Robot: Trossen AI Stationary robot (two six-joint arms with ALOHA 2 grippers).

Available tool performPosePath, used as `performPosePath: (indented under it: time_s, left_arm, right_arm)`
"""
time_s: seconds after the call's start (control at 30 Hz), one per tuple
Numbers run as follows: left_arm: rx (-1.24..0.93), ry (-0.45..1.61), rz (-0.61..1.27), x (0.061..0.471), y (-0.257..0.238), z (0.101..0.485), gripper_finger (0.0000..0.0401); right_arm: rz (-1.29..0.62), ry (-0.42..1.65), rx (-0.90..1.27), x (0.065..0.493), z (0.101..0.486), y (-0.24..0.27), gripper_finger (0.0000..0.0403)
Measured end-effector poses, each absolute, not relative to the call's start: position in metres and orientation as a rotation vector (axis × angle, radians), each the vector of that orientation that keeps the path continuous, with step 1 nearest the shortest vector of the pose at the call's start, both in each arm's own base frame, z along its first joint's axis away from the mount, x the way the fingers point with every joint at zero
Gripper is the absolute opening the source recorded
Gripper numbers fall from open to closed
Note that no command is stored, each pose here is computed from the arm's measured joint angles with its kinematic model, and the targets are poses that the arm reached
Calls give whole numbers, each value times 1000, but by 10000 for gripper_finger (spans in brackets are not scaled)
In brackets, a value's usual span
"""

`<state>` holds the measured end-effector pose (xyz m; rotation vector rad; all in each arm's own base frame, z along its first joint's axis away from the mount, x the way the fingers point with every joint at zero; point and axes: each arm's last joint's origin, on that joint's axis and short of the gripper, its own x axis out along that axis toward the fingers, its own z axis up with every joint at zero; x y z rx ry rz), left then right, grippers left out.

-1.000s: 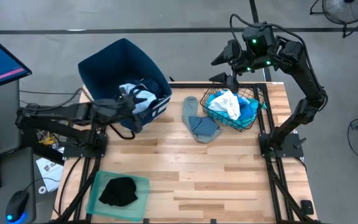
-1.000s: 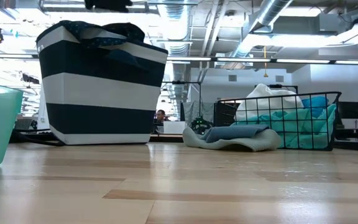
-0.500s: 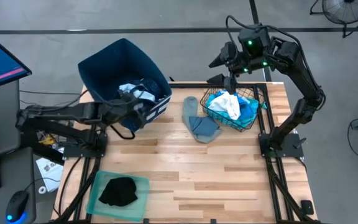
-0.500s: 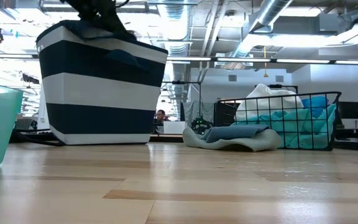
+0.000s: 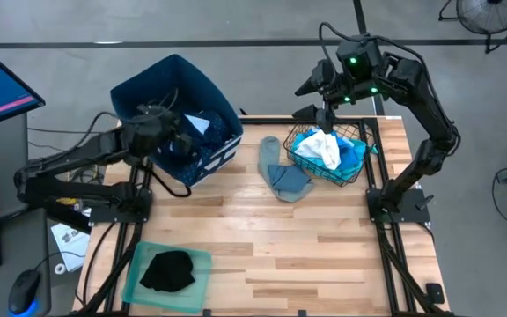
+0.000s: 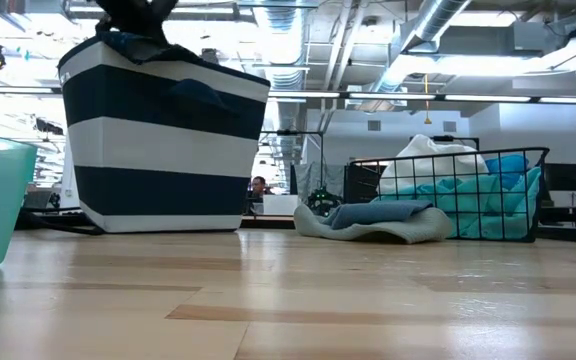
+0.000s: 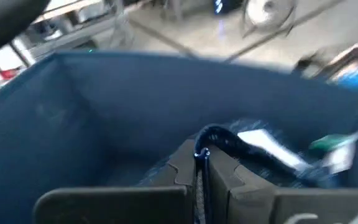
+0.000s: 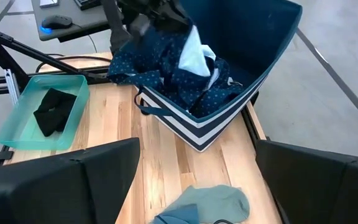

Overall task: Pick & Place Cloths
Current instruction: Put the dark blue cloth into the blue laundry organizer

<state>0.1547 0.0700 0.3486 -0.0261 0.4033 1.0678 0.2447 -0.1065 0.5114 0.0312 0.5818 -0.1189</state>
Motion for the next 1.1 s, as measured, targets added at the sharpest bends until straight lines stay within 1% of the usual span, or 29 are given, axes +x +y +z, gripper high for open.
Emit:
performPosePath:
  time_s: [0.1,0.17,0.37,0.43,0.53,0.6,0.7,0.8,0.93,1.03,1.1]
  left_arm:
    - [-38,537,1086,154,87,336,0]
    - [-74,636,1084,156,100,319,0]
    - [-329,916,840,166,130,246,0]
    - [-381,962,825,171,135,234,0]
    - [-428,981,851,174,142,228,2]
    - [-429,964,861,174,145,234,5]
    - [-402,882,887,174,149,257,11]
    - [-282,757,913,170,149,297,22]
    - [-126,594,980,154,139,349,44]
    - [-65,437,985,136,123,383,66]
    - [-41,360,980,123,111,398,82]
  right_arm:
    - [-121,604,50,250,507,-109,315]
    - [-114,612,64,256,504,-109,315]
    - [-90,676,84,278,488,-112,315]
    - [-84,694,88,285,483,-114,315]
    - [-71,711,91,293,477,-114,315]
    - [-68,726,95,298,473,-115,315]
    - [-67,733,97,298,472,-115,315]
    - [-69,724,94,296,474,-114,315]
    - [-69,725,95,294,475,-113,315]
    - [-72,766,123,291,472,-112,315]
    - [-96,813,141,291,467,-112,315]
